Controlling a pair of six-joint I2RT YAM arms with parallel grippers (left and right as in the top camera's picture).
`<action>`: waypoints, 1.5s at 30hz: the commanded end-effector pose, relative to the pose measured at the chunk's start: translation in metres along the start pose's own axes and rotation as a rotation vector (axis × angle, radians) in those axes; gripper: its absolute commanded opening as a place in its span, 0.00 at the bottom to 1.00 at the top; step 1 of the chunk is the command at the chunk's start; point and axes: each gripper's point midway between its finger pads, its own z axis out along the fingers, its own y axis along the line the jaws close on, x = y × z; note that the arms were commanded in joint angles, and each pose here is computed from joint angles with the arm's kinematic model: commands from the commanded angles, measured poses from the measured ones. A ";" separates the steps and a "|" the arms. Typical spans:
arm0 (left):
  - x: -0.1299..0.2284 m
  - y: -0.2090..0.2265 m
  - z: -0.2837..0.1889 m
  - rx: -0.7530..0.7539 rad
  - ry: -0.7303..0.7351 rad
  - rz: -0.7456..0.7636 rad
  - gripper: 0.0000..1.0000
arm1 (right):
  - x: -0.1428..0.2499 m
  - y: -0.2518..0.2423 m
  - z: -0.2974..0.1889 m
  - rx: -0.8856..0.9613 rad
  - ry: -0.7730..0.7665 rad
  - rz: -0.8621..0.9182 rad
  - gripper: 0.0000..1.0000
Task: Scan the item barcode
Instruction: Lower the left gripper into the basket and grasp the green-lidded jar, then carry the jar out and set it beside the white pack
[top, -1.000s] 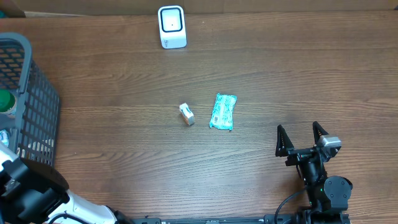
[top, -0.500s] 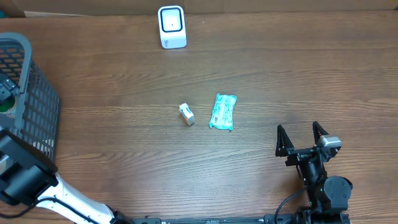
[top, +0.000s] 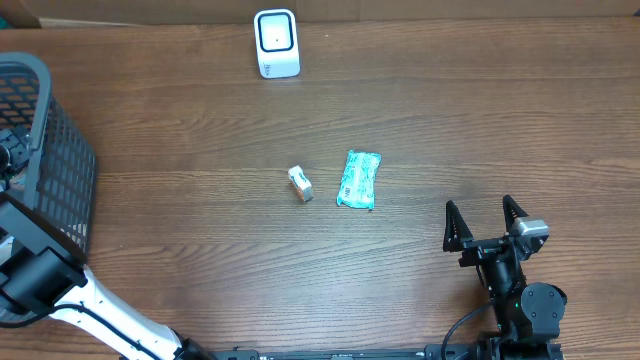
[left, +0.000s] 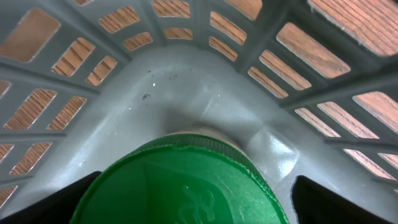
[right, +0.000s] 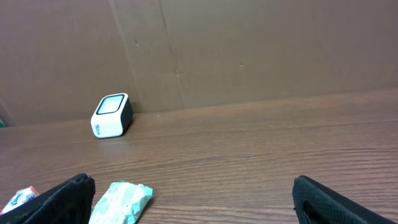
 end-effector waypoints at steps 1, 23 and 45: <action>0.003 0.001 0.004 0.012 0.009 0.017 0.86 | 0.002 0.000 0.000 -0.002 -0.002 0.000 1.00; -0.069 0.002 -0.171 0.075 -0.345 -0.135 0.59 | 0.002 0.000 0.000 -0.002 -0.002 0.000 1.00; 0.048 -0.204 -0.365 0.711 -0.213 0.077 0.56 | 0.002 0.000 0.000 -0.002 -0.002 0.000 1.00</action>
